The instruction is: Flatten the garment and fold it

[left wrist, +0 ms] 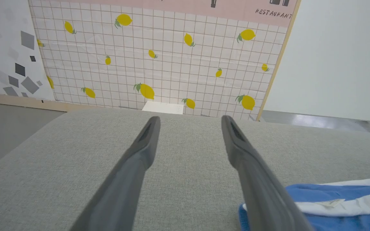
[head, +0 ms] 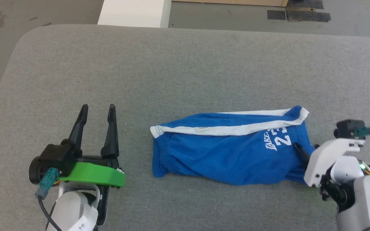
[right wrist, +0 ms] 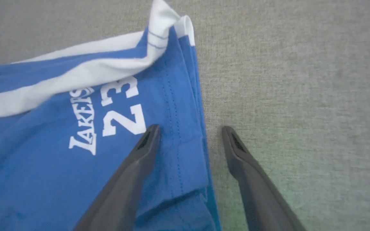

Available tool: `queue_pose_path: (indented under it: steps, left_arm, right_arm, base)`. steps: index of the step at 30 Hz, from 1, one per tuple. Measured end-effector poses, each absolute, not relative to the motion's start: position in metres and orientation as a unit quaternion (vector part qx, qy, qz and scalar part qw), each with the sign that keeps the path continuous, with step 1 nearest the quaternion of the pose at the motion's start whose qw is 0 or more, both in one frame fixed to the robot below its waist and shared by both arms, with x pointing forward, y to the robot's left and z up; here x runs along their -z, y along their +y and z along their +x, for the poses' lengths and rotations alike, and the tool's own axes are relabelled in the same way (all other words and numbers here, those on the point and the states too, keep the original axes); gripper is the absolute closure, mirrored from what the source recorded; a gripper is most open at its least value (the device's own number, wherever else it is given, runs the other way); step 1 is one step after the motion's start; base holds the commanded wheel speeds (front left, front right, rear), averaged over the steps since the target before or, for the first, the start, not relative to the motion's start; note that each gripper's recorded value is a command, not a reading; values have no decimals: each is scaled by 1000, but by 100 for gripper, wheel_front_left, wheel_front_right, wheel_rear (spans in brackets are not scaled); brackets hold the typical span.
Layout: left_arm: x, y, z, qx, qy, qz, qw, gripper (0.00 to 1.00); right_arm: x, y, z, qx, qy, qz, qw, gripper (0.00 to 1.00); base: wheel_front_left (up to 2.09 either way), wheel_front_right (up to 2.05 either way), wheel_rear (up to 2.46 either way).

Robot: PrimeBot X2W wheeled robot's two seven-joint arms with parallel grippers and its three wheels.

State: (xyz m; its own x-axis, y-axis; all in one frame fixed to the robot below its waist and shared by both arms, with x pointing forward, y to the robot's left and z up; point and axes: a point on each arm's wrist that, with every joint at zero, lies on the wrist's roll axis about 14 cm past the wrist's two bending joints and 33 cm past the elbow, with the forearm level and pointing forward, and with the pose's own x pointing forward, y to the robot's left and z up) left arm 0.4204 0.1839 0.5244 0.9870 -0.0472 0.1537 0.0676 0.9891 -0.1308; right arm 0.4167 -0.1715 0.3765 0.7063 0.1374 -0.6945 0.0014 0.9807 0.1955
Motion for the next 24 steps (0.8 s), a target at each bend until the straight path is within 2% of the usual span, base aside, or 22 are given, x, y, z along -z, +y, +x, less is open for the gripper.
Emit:
queue_pose_path:
  steps: [5,6,7,9,10,17,19,20,24]
  left_arm:
    - [-521,186,421,26,-72,-68,995,0]
    - [-520,186,422,25,-71,-68,995,0]
    - [-520,186,422,24,-71,-68,995,0]
    - [-520,186,421,24,-70,-69,995,0]
    - [-520,186,421,25,-70,-71,995,0]
    - [-521,185,418,26,-71,-72,995,0]
    - [-522,184,416,26,-72,-73,994,0]
    - [-522,181,414,30,-71,-74,994,0]
    - [-520,179,414,33,-68,-75,994,0]
  right_arm:
    - [-374,-162,421,-54,408,85,908,0]
    - [-374,-162,421,-56,412,83,906,18]
    - [-374,-161,421,-57,415,82,904,56]
    - [-374,-161,421,-59,416,80,904,82]
    - [-376,-159,422,-61,413,82,905,100]
    - [-383,-168,419,-41,383,102,917,100]
    - [-386,-184,415,-19,371,101,923,100]
    - [-397,-222,408,36,344,90,934,100]
    - [-410,-249,401,73,324,61,941,100]
  base:
    - [0,0,0]
    - [0,0,0]
    - [0,0,0]
    - [0,0,0]
    - [0,0,0]
    - [0,0,0]
    - [0,0,0]
    - [0,0,0]
    - [0,0,0]
